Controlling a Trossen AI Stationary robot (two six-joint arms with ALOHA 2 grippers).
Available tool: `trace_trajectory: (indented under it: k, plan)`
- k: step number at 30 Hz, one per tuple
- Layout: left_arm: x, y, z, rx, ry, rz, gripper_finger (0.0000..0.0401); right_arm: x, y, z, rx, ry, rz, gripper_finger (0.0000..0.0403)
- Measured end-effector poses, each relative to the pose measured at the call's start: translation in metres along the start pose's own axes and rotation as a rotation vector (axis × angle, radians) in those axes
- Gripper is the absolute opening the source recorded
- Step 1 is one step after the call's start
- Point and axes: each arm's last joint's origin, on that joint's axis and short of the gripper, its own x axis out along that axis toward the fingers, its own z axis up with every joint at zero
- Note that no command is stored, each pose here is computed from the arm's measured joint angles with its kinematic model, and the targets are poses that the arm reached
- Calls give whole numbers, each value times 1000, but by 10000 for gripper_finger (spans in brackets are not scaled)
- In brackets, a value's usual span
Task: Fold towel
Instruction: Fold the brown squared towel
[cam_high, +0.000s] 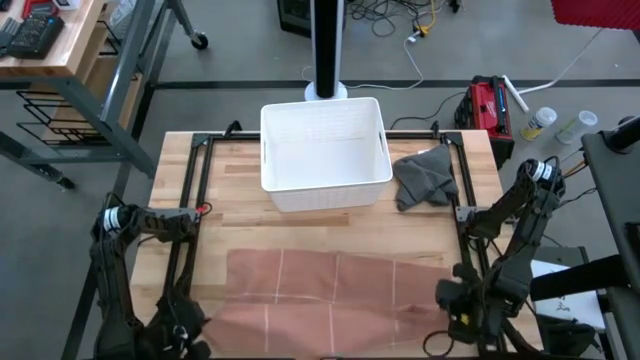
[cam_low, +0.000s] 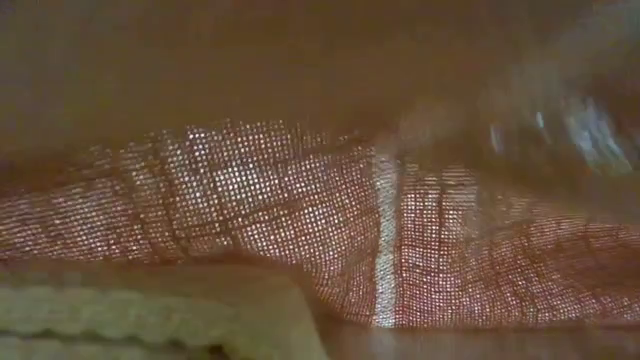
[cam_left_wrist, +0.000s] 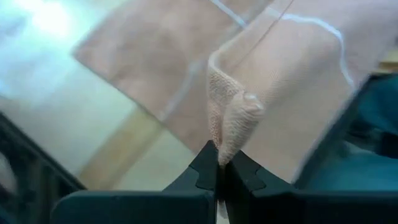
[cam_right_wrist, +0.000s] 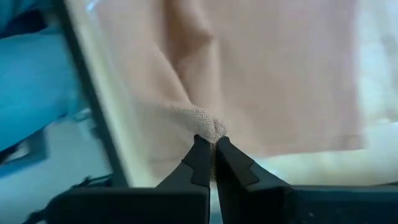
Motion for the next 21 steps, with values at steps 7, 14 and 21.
trace_trajectory:
  k: [7, 14, 21]
  plan:
    - [31, 15, -1, -3, -66, 130, 0, 2, -22, 6, 104, -53, -209, 0]
    - [61, 36, -5, -6, -92, 266, 0, -1, -35, 6, 159, -63, -343, 0]
    - [82, 47, 0, 12, -133, 347, 0, -1, -40, 15, 165, -116, -393, 0]
